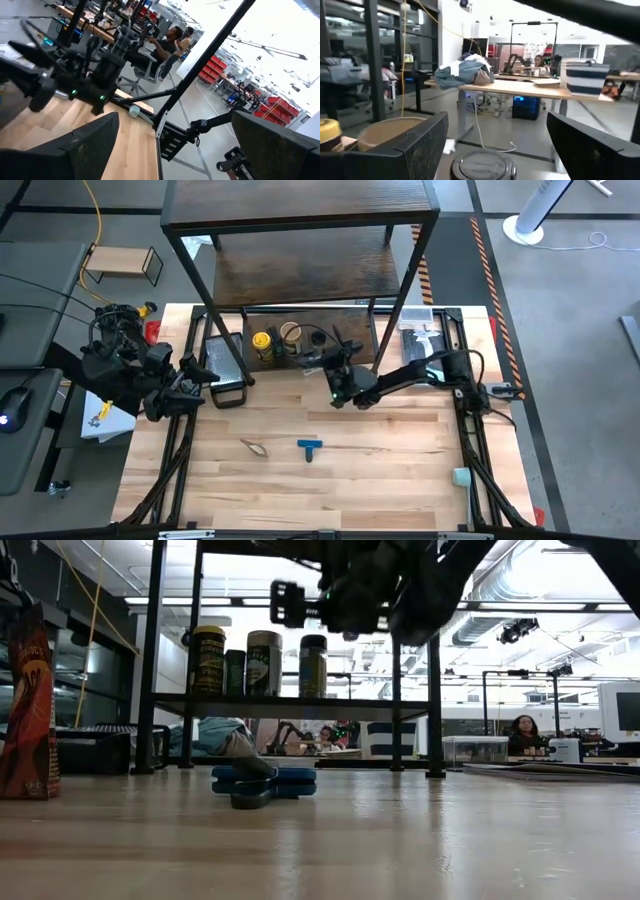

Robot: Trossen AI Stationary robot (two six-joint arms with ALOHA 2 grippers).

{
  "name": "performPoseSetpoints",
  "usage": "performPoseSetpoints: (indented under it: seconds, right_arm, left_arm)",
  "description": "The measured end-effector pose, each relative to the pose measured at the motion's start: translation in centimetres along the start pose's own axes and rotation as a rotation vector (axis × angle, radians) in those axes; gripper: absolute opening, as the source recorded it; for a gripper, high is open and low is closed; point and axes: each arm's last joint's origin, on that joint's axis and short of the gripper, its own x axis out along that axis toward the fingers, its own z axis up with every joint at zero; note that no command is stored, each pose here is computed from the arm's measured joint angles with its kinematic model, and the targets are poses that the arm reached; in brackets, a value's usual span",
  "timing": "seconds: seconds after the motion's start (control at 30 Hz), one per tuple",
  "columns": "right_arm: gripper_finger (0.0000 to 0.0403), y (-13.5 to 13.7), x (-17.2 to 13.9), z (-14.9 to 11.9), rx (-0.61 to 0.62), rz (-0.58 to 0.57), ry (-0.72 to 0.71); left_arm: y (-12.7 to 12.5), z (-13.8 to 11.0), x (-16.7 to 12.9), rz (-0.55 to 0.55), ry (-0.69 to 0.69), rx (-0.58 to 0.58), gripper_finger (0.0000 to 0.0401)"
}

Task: Shelf spices
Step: Put the brown seasoning pack on the shelf

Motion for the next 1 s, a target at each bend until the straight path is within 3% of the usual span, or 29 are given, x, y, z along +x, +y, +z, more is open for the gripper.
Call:
performPoseSetpoints:
  seconds: [0.13,0.23,0.47,0.63,0.77,0.9,1.0]
  right_arm:
    - [0.0334,-0.5,-1.0,3.1,0.014,0.019,-0.020]
    - [0.0334,-1.1,-2.8,6.5,0.110,0.043,-0.028]
    - [0.0334,-1.0,-11.3,13.1,0.313,0.333,0.087]
    - [0.0334,0.2,-16.2,16.8,0.403,0.540,0.313]
    - [0.0334,0.3,-17.6,19.3,0.374,0.628,0.502]
    - [0.0334,-0.1,-18.2,21.9,0.316,0.633,0.516]
    - [0.0334,-0.5,-18.1,23.2,0.276,0.651,0.502]
  left_arm:
    - [0.0,0.0,0.0,0.000,0.000,-0.021,0.0385]
    - [0.0,0.0,0.0,-0.003,0.001,-0.026,0.0385]
    - [-0.9,-1.2,0.8,-0.071,0.116,-0.192,0.0385]
    - [-3.5,-6.0,4.1,-0.053,0.353,-0.271,0.0385]
    - [-4.4,-12.4,6.8,0.033,0.693,-0.187,0.0385]
    - [-3.8,-16.0,8.4,0.151,0.841,-0.095,0.0385]
    - [-2.8,-17.1,9.3,0.220,0.874,0.002,0.0385]
